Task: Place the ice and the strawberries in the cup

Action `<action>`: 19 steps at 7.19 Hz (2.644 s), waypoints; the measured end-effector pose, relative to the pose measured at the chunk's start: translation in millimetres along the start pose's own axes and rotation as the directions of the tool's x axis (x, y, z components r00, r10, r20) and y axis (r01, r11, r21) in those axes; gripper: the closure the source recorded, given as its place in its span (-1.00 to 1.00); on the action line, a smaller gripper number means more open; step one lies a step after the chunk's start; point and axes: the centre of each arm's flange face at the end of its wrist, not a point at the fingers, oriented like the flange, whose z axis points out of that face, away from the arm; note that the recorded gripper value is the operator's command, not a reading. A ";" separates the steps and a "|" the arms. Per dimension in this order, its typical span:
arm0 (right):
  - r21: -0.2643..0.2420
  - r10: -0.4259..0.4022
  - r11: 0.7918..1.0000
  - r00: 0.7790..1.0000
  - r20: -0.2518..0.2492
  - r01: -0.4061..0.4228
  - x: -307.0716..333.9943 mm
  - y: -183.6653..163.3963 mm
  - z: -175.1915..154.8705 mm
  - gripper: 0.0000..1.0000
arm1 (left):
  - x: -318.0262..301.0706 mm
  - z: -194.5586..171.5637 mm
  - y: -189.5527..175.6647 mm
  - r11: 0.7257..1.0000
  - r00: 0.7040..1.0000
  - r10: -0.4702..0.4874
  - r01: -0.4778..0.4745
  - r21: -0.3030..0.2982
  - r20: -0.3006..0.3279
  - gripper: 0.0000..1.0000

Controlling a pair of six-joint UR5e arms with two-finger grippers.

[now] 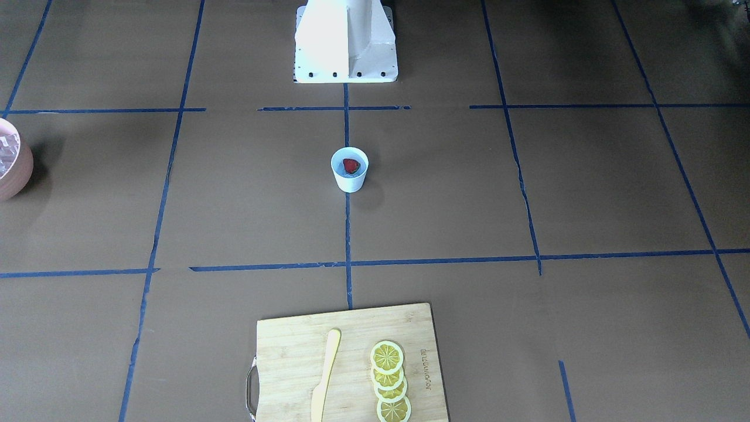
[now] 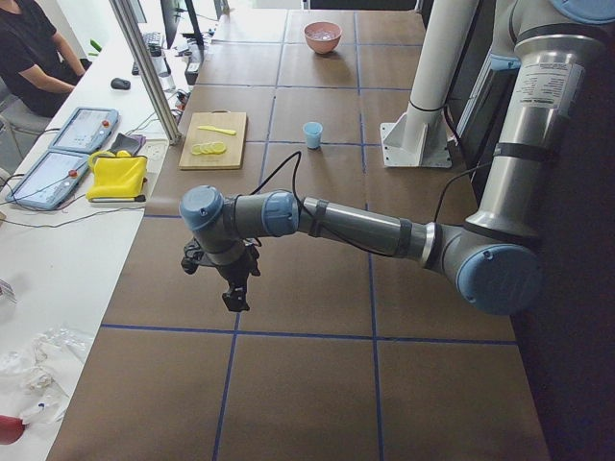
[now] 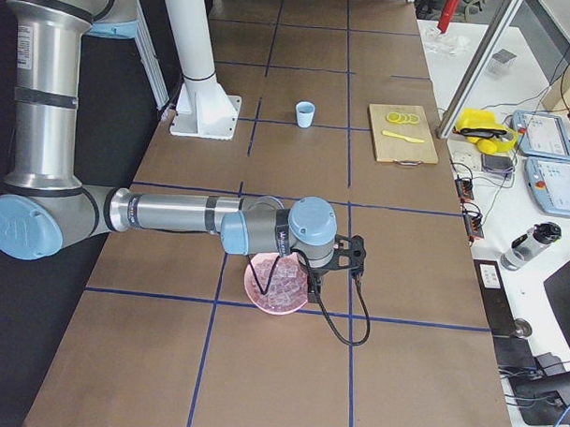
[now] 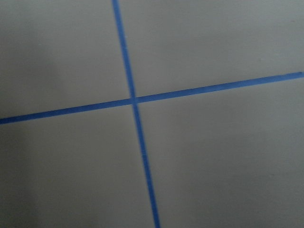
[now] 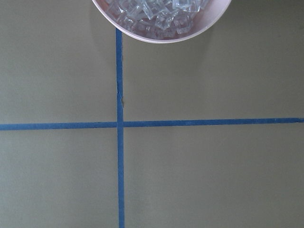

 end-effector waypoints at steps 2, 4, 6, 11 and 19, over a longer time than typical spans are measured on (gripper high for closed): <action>0.013 -0.012 1.000 1.000 0.002 0.012 -3.4 -2.0 -2.6 -0.99 | -37.7 24.1 27.8 0.998 0.999 0.013 -0.010 0.065 -0.052 -1.00; 0.015 -0.014 1.000 1.000 0.002 0.014 -4.6 -1.4 -3.5 -0.99 | -49.7 20.2 38.7 0.995 0.999 0.008 -0.002 0.101 -0.053 -1.00; 0.016 -0.015 1.000 1.000 0.001 0.015 -4.6 -1.6 -3.7 -0.99 | -54.6 -5.7 45.1 0.988 0.999 0.002 0.005 0.154 -0.042 -1.00; 0.016 -0.014 1.000 1.000 -0.002 0.014 -3.8 -2.0 -3.5 -0.99 | -59.6 -17.6 50.7 0.985 1.000 -0.012 0.016 0.173 -0.026 -1.00; 0.012 -0.007 1.000 1.000 -0.002 0.007 -1.3 0.5 -1.6 -0.99 | -61.6 -15.9 50.8 0.985 1.000 -0.017 0.021 0.169 -0.025 -1.00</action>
